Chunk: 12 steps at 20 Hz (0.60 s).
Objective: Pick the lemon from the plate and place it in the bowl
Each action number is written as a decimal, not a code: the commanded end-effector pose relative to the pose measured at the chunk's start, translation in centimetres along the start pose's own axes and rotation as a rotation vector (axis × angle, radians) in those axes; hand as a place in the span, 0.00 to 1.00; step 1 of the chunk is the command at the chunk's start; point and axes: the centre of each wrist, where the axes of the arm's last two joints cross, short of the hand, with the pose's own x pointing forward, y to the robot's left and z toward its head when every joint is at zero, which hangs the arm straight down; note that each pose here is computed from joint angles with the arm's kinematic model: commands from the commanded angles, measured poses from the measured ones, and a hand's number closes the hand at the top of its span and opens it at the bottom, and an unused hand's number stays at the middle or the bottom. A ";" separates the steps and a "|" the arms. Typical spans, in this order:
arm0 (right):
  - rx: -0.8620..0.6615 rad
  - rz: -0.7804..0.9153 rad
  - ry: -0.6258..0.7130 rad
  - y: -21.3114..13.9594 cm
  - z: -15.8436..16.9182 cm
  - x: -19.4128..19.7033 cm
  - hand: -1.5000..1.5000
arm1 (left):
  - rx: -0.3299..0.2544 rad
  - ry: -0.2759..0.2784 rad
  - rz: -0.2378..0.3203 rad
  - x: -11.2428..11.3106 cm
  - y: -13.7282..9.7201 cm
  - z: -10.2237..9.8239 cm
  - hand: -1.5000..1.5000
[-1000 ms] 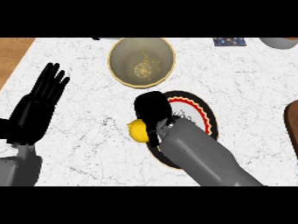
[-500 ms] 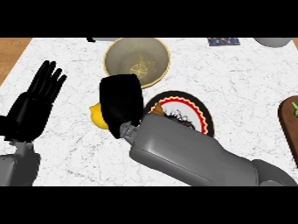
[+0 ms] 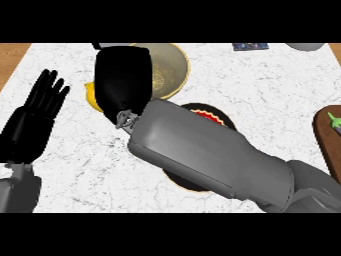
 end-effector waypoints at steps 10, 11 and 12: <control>-0.162 -0.192 0.159 2.0 -7.8 -6.0 1.00 | -0.007 -0.029 0.011 0.8 0.3 -0.5 0.50; -0.149 -0.215 0.168 2.0 -8.2 -6.6 1.00 | 0.000 -0.019 0.002 -0.1 0.4 -0.3 0.50; -0.151 -0.212 0.158 2.9 -8.7 -7.9 1.00 | -0.010 -0.029 0.009 0.2 1.1 -0.5 0.50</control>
